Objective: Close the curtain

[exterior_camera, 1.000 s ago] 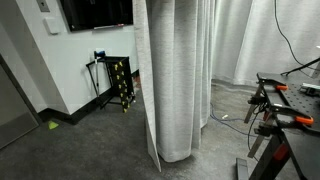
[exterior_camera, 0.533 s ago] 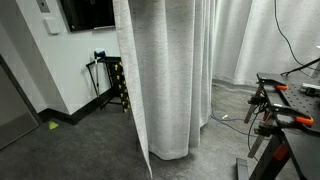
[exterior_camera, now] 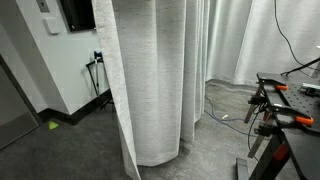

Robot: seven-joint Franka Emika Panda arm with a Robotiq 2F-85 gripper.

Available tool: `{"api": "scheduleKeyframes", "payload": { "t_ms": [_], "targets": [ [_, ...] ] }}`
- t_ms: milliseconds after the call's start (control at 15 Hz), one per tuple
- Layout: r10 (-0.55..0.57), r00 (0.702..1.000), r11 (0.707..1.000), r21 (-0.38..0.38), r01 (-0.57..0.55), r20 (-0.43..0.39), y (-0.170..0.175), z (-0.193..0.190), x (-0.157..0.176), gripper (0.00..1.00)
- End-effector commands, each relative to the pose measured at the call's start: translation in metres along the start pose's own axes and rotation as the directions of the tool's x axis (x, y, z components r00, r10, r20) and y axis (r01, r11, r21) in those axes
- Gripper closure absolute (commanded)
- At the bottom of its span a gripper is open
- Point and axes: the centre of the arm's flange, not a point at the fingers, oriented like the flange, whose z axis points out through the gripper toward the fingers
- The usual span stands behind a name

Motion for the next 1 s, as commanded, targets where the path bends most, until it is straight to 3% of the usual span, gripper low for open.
{"api": "scheduleKeyframes", "payload": {
  "t_ms": [0,667,933],
  "targets": [
    [-0.066,0.992,0.996,0.065,0.059,0.107,-0.033,0.029,-0.033,0.99],
    [-0.204,0.975,0.971,0.143,0.19,0.087,-0.132,-0.005,-0.058,0.99],
    [-0.29,0.95,0.947,0.177,0.268,0.116,-0.178,-0.005,-0.089,0.99]
  ]
}}
